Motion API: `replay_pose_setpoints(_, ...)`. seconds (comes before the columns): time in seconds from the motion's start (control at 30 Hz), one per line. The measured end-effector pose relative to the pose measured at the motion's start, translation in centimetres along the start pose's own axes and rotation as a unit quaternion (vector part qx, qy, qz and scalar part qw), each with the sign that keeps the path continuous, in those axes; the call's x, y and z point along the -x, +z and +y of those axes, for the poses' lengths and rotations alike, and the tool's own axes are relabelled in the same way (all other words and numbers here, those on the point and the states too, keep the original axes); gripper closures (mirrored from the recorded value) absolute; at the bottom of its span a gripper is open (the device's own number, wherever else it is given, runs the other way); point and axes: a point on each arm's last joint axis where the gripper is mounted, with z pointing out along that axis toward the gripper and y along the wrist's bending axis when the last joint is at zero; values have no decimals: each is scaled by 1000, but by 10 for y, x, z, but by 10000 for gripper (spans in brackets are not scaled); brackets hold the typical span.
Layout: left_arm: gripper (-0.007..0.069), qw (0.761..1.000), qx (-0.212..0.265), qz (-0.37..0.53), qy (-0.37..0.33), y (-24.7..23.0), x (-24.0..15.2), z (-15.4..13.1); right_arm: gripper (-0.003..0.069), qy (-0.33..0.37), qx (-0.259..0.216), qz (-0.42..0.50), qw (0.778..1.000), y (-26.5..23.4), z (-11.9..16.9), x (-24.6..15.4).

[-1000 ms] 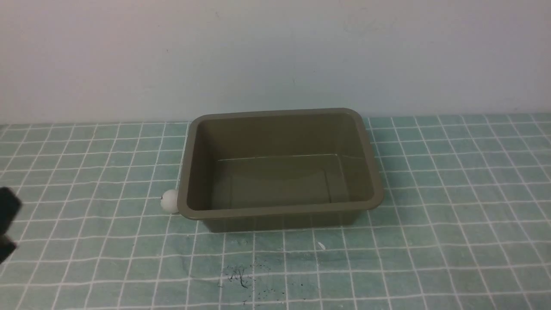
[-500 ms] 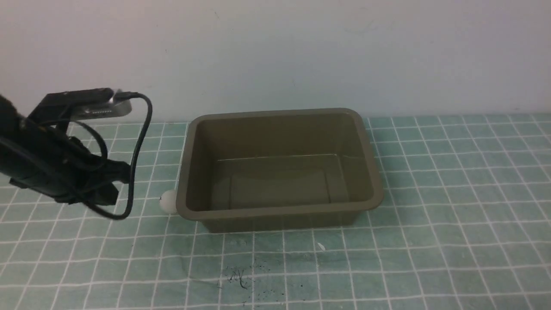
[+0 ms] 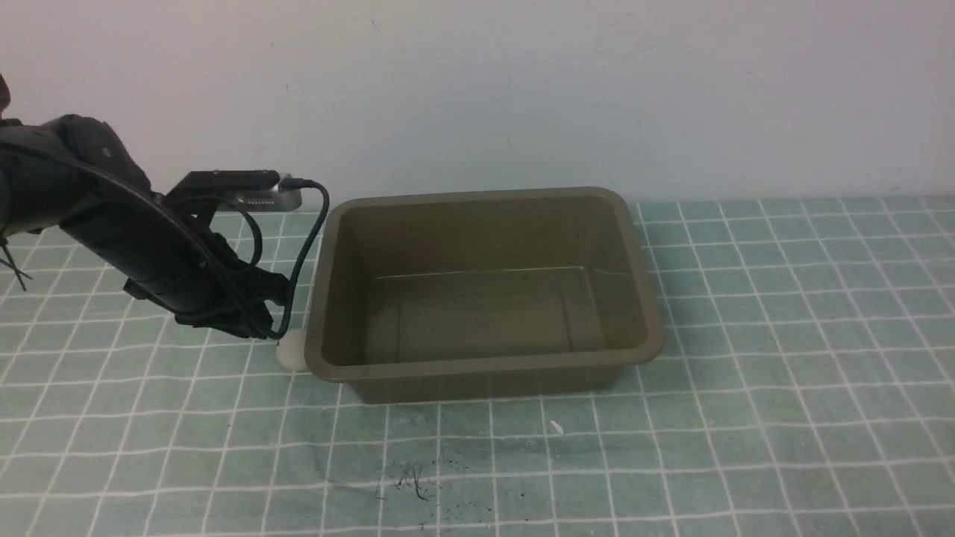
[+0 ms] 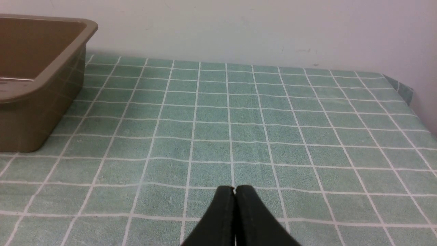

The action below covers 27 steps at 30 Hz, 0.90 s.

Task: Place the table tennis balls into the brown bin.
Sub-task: 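Reach for and grasp a ping pong ball on the table beside the basket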

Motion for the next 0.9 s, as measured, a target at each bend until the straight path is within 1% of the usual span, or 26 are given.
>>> replay_pose_setpoints(0.07,365,1000,-4,-7,3,4,1,0,673,0,0,0,1000,0,0,0)
replay_pose_setpoints(0.13,258,1000,-6,-13,2,8,3,1,673,0,0,0,1000,0,0,0)
replay_pose_setpoints(0.17,219,1000,-7,-15,3,10,3,1,673,0,0,0,1000,0,0,0)
replay_pose_setpoints(0.27,115,1000,-10,-12,-4,17,2,3,673,0,0,0,1000,0,0,0)
replay_pose_setpoints(0.33,76,1000,-13,-5,-8,23,1,4,673,0,0,0,1000,0,0,0)
replay_pose_setpoints(0.57,60,1000,-19,-12,-19,39,1,7,673,0,0,0,1000,0,0,0)
replay_pose_setpoints(0.67,61,999,-23,-17,-19,42,2,7,673,0,0,0,1000,0,0,0)
replay_pose_setpoints(0.73,74,999,-25,-13,-22,46,2,8,673,0,0,0,1000,0,0,0)
replay_pose_setpoints(0.83,127,999,-27,-6,-24,50,0,9,673,0,0,0,1000,0,0,0)
replay_pose_setpoints(0.9,238,999,-28,0,-29,52,-1,9,673,0,0,0,1000,0,0,0)
